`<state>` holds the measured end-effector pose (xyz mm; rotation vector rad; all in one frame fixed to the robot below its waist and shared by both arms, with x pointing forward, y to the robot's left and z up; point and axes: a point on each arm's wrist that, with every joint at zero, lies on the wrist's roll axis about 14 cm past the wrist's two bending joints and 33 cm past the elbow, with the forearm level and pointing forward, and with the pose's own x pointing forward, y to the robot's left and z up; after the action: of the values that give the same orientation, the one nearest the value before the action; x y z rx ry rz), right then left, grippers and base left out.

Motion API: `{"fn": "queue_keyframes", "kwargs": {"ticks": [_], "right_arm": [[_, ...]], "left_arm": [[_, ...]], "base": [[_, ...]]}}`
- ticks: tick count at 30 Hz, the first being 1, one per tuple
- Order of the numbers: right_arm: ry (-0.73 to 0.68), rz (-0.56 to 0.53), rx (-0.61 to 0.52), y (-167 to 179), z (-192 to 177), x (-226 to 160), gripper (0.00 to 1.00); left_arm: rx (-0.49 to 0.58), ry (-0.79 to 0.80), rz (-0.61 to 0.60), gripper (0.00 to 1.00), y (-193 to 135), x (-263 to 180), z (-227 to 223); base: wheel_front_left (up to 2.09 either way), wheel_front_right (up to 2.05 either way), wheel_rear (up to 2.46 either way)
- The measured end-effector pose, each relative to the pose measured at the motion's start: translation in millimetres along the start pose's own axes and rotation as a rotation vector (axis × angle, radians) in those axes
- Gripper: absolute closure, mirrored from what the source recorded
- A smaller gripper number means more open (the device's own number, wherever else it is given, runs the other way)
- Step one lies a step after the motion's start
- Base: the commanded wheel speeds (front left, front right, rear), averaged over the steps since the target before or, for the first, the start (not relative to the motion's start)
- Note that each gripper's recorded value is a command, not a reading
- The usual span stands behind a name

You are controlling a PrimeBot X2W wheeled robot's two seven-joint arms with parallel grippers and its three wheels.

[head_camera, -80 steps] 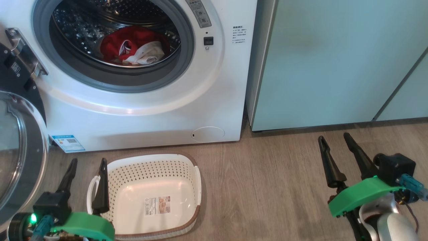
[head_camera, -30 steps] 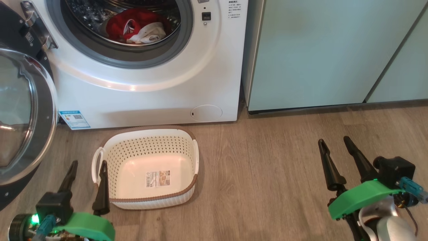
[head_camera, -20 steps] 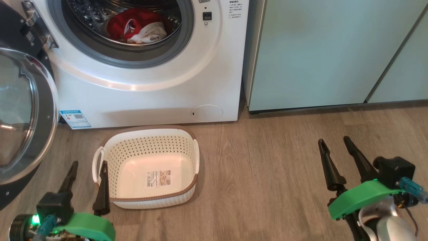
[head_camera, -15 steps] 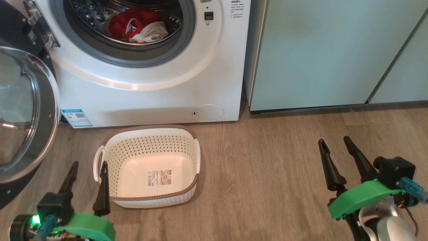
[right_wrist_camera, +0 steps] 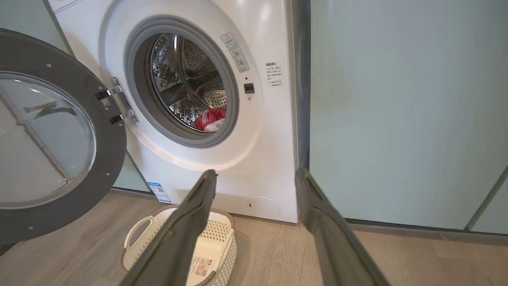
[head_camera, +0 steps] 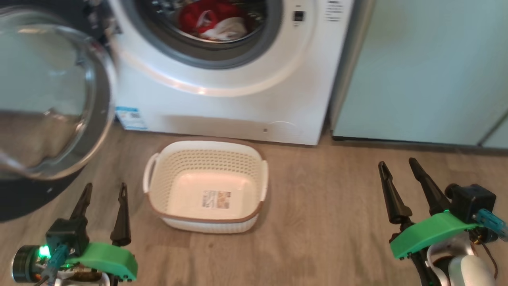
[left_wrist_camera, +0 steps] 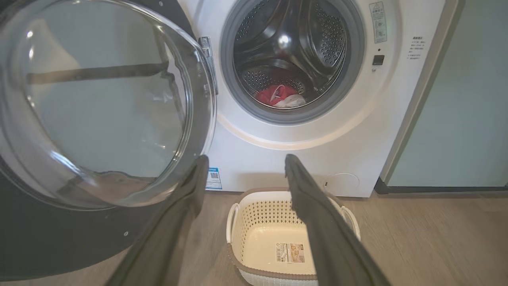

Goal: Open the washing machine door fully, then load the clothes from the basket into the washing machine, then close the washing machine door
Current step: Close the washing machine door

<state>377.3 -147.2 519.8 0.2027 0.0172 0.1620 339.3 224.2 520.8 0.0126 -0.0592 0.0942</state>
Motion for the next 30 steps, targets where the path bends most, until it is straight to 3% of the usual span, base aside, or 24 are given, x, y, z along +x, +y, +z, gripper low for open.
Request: {"fn": "queue_keyframes", "kwargs": {"ticks": [12,18,23,30], "right_arm": [[0.038,0.302,-0.006,101.4,-8.4,36.0,0.00],[0.067,0.416,-0.003,141.4,-17.0,37.1,0.00],[0.078,0.476,-0.006,162.9,-20.3,37.0,0.00],[0.094,0.484,-0.004,165.5,-26.3,37.2,0.00]], "left_arm": [[0.019,-0.024,0.319,0.00,86.8,-72.5,5.9],[0.022,-0.037,0.438,0.00,114.3,-108.0,9.4],[0.021,-0.026,0.503,0.00,127.0,-131.0,6.0],[0.019,-0.020,0.511,0.00,128.0,-133.8,4.9]], "base": [[0.00,0.00,0.00],[0.00,0.00,0.00],[0.00,0.00,0.00],[0.00,0.00,0.00]]}}
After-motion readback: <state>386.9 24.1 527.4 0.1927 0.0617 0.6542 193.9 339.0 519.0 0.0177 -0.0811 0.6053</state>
